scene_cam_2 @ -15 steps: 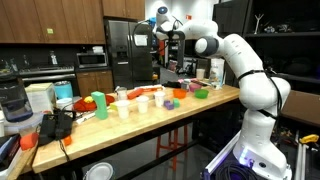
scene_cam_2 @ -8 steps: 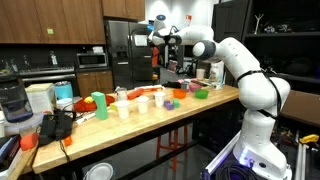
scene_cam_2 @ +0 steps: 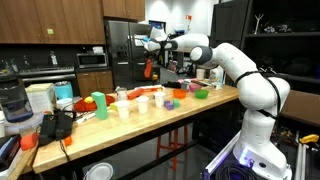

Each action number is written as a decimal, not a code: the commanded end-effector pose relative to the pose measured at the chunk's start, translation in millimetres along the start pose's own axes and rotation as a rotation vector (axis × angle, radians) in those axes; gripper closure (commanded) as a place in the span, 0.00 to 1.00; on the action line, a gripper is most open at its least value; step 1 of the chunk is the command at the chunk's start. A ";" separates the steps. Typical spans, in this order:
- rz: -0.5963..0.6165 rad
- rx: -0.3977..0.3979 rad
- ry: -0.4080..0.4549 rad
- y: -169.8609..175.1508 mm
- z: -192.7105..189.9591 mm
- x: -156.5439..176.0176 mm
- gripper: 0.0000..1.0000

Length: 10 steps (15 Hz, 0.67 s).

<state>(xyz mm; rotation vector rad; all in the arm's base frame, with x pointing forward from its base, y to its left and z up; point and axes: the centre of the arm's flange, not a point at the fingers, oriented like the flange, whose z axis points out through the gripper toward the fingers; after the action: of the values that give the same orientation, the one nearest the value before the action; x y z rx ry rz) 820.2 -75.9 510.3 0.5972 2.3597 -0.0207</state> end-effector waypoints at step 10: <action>-0.171 -0.208 0.152 52.6 -8.2 -29.4 0.83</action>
<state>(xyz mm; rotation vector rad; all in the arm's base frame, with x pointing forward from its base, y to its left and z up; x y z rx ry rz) 807.0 -9.1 522.2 0.3654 2.4524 0.1538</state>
